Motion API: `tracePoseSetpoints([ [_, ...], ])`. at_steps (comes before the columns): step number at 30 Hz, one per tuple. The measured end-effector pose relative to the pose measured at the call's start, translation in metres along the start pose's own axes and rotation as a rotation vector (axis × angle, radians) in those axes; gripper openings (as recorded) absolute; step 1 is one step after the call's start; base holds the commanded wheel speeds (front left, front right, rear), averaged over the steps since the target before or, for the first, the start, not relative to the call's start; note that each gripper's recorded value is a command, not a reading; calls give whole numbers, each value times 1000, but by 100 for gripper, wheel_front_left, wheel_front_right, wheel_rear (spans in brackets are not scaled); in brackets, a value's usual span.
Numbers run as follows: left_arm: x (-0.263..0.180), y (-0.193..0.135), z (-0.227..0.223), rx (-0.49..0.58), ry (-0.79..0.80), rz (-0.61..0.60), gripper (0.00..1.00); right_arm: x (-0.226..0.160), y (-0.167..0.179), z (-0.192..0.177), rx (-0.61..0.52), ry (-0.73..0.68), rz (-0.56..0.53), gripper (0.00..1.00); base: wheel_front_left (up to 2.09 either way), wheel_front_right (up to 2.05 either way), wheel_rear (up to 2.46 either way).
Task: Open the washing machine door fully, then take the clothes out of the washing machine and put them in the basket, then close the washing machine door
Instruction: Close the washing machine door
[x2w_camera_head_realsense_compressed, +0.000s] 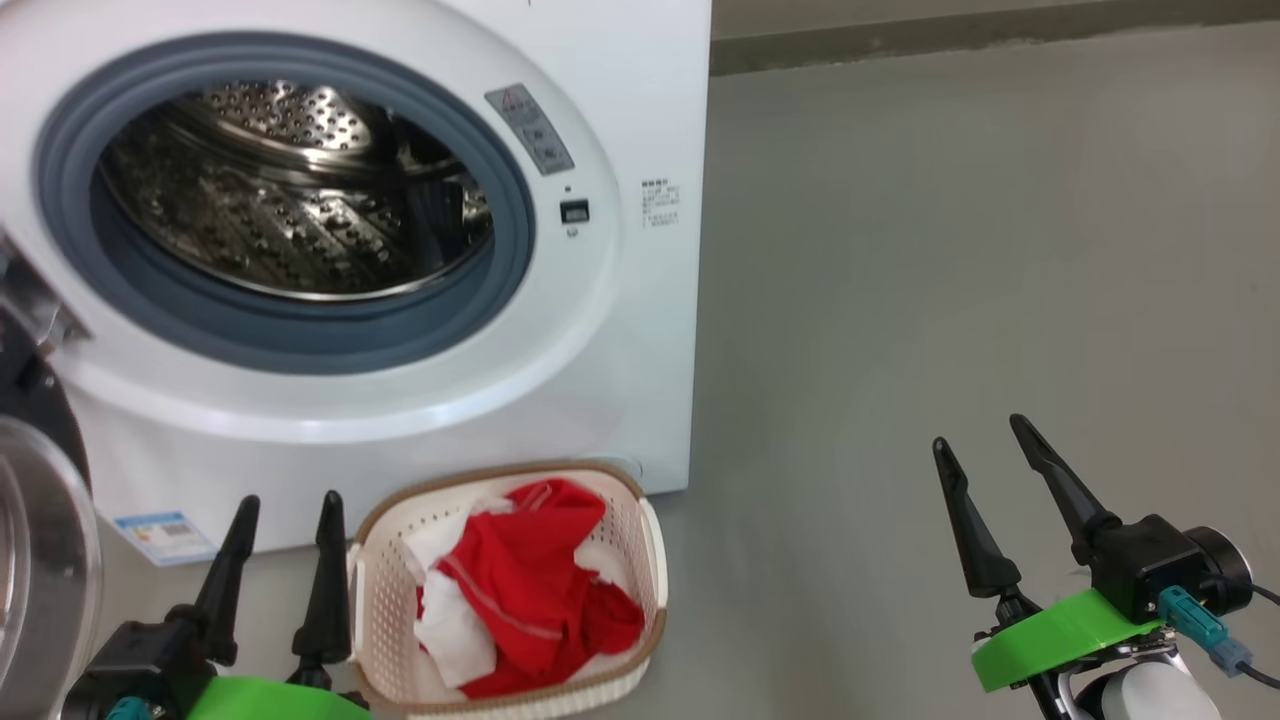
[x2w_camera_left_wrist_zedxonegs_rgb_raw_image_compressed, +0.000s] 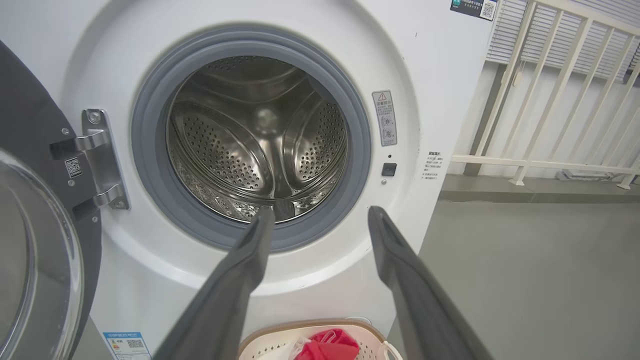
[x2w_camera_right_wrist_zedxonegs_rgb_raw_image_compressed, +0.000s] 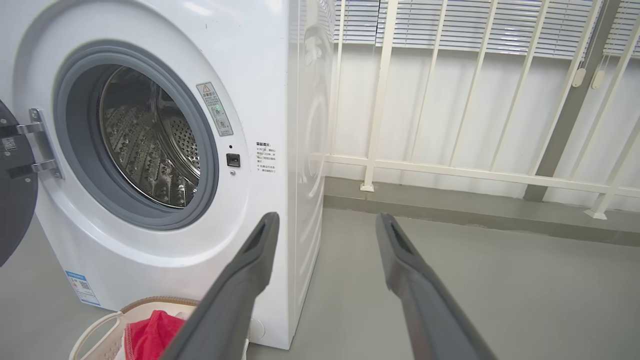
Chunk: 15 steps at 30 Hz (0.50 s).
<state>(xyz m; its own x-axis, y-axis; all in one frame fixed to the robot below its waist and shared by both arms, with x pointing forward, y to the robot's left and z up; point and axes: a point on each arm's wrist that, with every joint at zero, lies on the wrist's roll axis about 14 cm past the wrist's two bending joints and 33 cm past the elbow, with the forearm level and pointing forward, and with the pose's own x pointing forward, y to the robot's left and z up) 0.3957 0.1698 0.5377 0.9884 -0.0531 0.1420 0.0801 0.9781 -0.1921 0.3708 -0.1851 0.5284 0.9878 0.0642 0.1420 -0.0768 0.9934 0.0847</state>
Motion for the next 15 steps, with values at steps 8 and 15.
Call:
tracePoseSetpoints([
  [8,0,0,1,5,-2,-5,100,1,1,-1,1,3,4,100,-101,101,0],
  [15,-2,0,8,-7,-29,-4,100,3,5,-2,3,4,15,100,-12,12,0],
])
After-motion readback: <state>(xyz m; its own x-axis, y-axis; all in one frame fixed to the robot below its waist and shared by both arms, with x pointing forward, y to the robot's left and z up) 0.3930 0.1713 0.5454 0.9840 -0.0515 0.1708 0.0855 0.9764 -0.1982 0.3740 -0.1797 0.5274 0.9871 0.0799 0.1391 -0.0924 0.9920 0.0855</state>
